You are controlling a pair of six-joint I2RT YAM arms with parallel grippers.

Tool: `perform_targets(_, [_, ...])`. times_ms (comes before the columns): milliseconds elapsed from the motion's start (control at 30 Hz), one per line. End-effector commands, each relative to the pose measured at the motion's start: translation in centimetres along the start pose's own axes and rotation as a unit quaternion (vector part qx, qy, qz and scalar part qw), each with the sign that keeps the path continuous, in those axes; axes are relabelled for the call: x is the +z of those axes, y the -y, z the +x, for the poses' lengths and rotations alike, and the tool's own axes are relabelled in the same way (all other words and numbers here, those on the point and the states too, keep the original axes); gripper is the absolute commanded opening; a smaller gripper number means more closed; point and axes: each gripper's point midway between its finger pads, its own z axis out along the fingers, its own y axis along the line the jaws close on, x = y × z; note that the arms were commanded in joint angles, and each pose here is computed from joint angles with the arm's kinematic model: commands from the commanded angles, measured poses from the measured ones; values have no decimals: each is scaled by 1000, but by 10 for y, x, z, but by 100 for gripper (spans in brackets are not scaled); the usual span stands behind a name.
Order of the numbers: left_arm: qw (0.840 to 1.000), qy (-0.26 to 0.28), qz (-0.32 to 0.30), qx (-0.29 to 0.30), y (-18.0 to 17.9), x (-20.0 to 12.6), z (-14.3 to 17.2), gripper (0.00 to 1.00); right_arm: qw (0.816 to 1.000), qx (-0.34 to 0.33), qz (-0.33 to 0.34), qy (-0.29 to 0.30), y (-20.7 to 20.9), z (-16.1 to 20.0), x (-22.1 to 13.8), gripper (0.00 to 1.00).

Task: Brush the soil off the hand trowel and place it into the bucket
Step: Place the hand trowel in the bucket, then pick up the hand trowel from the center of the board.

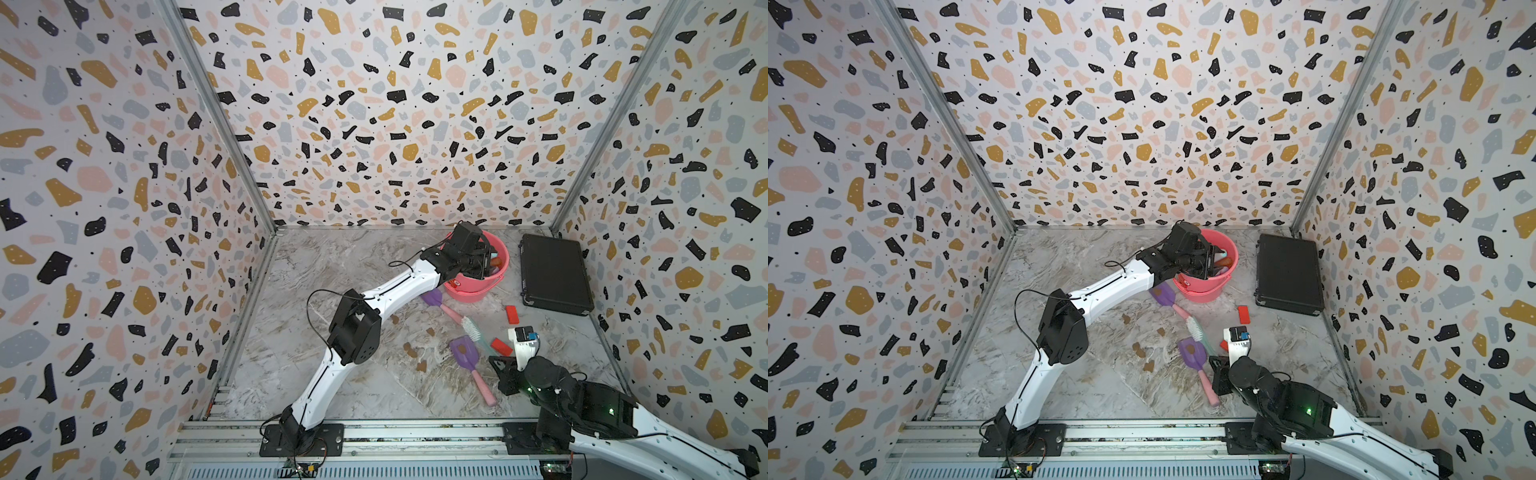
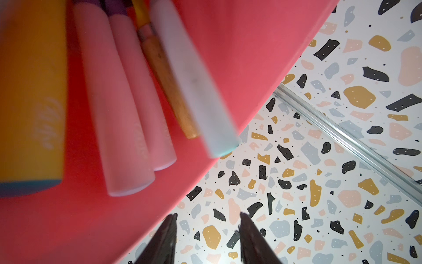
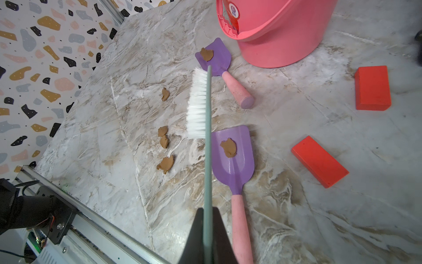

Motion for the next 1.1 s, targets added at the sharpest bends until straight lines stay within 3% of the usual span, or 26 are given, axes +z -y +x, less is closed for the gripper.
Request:
perform_targets(0, [996, 2, 2, -90, 0, 4, 1, 47, 1000, 1, -4, 3, -4, -8, -8, 0])
perform_targets(167, [998, -3, 30, -48, 20, -6, 11, 61, 1000, 0, -1, 3, -3, -8, -8, 0])
perform_targets(367, [993, 9, 67, 101, 73, -59, 47, 65, 999, -18, 17, 22, 6, -13, -11, 0])
perform_targets(600, [949, 87, 49, 298, 83, -153, 71, 60, 991, -67, 77, 84, 26, -38, -22, 0])
perform_targets(733, [920, 147, -1, 362, 50, -194, 52, 53, 987, -80, 103, 95, 31, -47, -25, 0])
perform_targets(933, [888, 235, -82, 385, -18, -243, 4, 48, 983, -106, 131, 71, 28, -52, -18, 0])
perform_targets(1067, [873, 261, -145, 385, -69, -255, -23, 45, 986, -88, 139, 20, 32, -47, -6, 0])
